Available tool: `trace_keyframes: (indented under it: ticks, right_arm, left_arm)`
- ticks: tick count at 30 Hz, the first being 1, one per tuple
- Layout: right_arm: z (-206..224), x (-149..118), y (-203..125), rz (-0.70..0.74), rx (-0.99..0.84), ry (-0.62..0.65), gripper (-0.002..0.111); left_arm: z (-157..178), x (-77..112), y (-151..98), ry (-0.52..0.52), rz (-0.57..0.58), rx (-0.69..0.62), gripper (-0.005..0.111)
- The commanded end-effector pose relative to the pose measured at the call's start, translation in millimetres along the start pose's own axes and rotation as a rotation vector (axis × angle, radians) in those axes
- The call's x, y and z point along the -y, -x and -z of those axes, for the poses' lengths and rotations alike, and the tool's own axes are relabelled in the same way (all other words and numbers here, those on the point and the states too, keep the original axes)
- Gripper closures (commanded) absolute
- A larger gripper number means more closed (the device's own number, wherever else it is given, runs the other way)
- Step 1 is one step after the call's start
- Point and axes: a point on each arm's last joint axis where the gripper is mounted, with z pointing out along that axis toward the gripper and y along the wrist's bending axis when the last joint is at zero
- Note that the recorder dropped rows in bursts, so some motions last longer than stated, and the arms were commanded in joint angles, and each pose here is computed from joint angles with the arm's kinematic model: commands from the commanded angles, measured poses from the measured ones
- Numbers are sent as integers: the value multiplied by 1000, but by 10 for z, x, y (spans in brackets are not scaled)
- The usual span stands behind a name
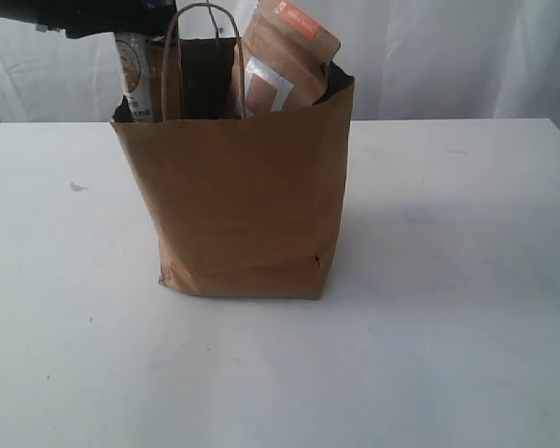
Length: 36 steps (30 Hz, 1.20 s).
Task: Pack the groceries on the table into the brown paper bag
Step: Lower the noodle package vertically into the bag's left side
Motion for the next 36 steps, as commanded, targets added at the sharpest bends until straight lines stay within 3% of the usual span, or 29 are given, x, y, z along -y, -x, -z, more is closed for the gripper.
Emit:
trace_keyframes:
  ticks: [1,36]
  right_arm:
    - [0,2,-9,-13,7,-3,54]
    - [0,2,-9,-13,7,-3,54]
  left_arm:
    - [22,96,109,-61,34,81,107]
    - [24,117,115,-85,34,87,107]
